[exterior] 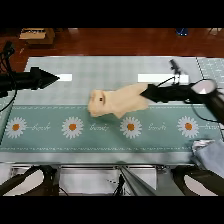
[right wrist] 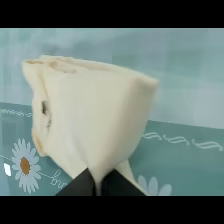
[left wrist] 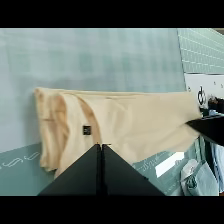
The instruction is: Fold the shirts.
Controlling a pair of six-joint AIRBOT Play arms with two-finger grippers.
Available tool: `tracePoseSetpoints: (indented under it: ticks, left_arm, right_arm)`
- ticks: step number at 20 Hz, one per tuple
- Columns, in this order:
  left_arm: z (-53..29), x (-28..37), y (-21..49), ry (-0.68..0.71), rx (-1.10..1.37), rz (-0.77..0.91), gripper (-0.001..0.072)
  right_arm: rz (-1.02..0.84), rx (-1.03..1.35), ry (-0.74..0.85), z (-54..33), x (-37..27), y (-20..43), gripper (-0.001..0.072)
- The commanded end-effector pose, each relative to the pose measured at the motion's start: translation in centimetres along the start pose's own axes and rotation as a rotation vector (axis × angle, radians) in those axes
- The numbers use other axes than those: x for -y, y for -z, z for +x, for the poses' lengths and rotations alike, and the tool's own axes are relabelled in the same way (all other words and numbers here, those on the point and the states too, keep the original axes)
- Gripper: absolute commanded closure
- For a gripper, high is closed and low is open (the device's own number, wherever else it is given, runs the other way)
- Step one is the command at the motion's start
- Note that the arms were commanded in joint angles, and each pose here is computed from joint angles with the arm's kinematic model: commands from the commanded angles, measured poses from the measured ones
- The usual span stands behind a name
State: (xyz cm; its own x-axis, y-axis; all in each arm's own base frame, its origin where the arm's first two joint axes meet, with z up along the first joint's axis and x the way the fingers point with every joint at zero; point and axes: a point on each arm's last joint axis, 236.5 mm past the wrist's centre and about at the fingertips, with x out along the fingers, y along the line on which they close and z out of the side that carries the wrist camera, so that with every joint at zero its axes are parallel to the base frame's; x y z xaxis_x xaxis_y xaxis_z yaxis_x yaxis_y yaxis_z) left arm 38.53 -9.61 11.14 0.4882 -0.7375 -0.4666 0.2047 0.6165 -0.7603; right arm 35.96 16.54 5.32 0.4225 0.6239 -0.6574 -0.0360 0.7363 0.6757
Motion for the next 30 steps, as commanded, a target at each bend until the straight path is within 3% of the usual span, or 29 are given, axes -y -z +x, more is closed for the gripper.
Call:
tracePoseSetpoints:
  ticks: [1,6,12,15,19,23,29,30]
  left_arm:
    - [0.0,-0.4,-0.4,-0.015,0.017,0.002,0.0686]
    - [0.6,-4.0,0.3,-0.122,-0.025,0.013,0.0686]
    - [3.1,-9.3,2.1,-0.168,-0.111,-0.084,0.0686]
    - [4.0,-11.0,2.5,-0.180,-0.125,-0.104,0.0686]
    - [4.5,-12.0,2.8,-0.182,-0.139,-0.076,0.0686]
    - [4.5,-12.9,1.9,-0.214,-0.102,-0.071,0.0686]
    - [4.3,-13.3,1.6,-0.223,-0.090,-0.050,0.0686]
    - [4.3,-13.3,1.6,-0.223,-0.088,-0.051,0.0686]
  right_arm:
    - [0.019,0.070,0.103,-10.2,1.3,-0.5,0.0689]
    - [0.175,0.238,0.357,-22.9,6.5,-0.2,0.0689]
    - [0.593,0.135,0.783,-33.5,16.1,9.8,0.0690]
    - [0.736,0.183,0.837,-35.8,17.1,11.9,0.0690]
    - [0.879,0.199,1.083,-41.5,18.3,15.8,0.0690]
    - [0.984,0.116,1.260,-44.7,18.0,19.7,0.0690]
    - [0.971,0.001,1.426,-48.1,17.3,22.5,0.0687]
    - [0.967,0.005,1.416,-47.8,17.3,22.4,0.0594]
